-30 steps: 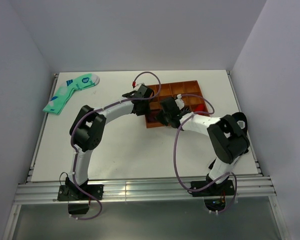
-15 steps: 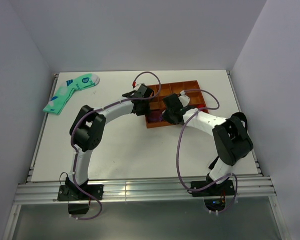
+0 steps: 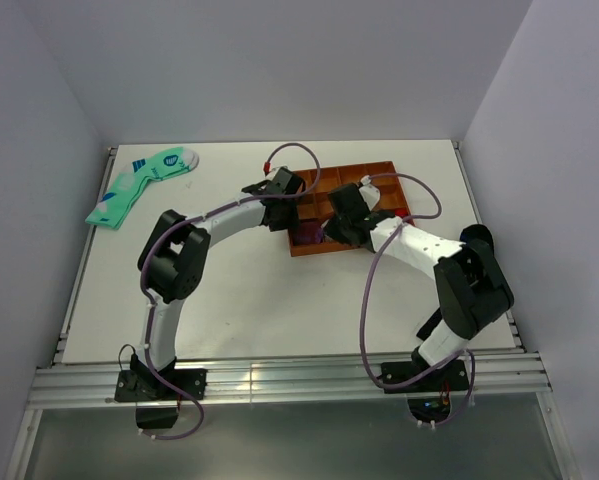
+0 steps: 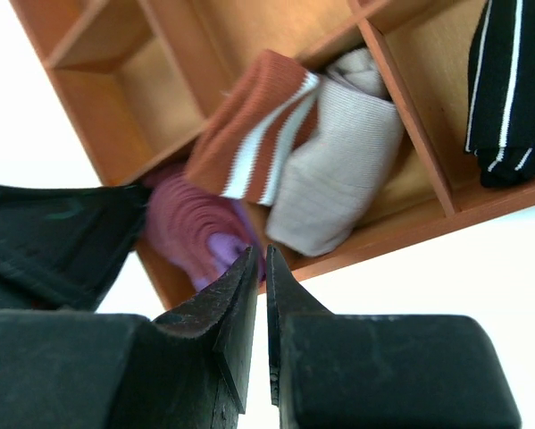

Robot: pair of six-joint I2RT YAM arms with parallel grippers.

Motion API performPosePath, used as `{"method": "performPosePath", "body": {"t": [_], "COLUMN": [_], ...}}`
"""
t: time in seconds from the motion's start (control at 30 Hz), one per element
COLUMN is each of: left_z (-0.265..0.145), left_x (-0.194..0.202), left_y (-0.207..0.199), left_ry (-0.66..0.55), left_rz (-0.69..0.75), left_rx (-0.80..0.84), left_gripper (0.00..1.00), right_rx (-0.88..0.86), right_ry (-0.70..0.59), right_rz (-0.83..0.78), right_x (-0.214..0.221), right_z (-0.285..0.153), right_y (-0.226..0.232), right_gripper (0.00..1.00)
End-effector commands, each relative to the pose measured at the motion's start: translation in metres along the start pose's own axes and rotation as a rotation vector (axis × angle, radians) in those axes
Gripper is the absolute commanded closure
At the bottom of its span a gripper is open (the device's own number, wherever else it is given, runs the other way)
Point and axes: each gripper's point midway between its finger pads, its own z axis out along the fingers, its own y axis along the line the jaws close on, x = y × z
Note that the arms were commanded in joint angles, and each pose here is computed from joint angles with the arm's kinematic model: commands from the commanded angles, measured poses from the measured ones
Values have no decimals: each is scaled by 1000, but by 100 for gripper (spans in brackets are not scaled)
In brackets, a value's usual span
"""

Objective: Roll the socks
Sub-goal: Place the sock in the storage box, then reset both arms

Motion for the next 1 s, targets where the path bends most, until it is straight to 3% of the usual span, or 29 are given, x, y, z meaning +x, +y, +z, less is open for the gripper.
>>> {"method": "performPosePath", "body": {"t": [0.0, 0.53, 0.77, 0.8, 0.97], "left_z": [-9, -94, -160, -187, -221], "left_x": [-2, -71, -75, -79, -24], "left_y": [10, -39, -11, -7, 40], "left_ry": [6, -185, -251, -286, -228], "left_rz": [39, -3, -62, -77, -49], "left_rx": [1, 223, 197, 220, 177], "left_gripper": [59, 50, 43, 43, 40], "right_rx": [-89, -220, -298, -320, -347], "right_ry": [-78, -118, -134, -153, -182], "right_rz": [14, 11, -14, -17, -57], "right_x": [-31, -47, -42, -45, -38], "right_z": [-27, -81, -117, -129, -154], "right_y": [25, 38, 24, 22, -2], "right_gripper": [85, 82, 61, 58, 31]}}
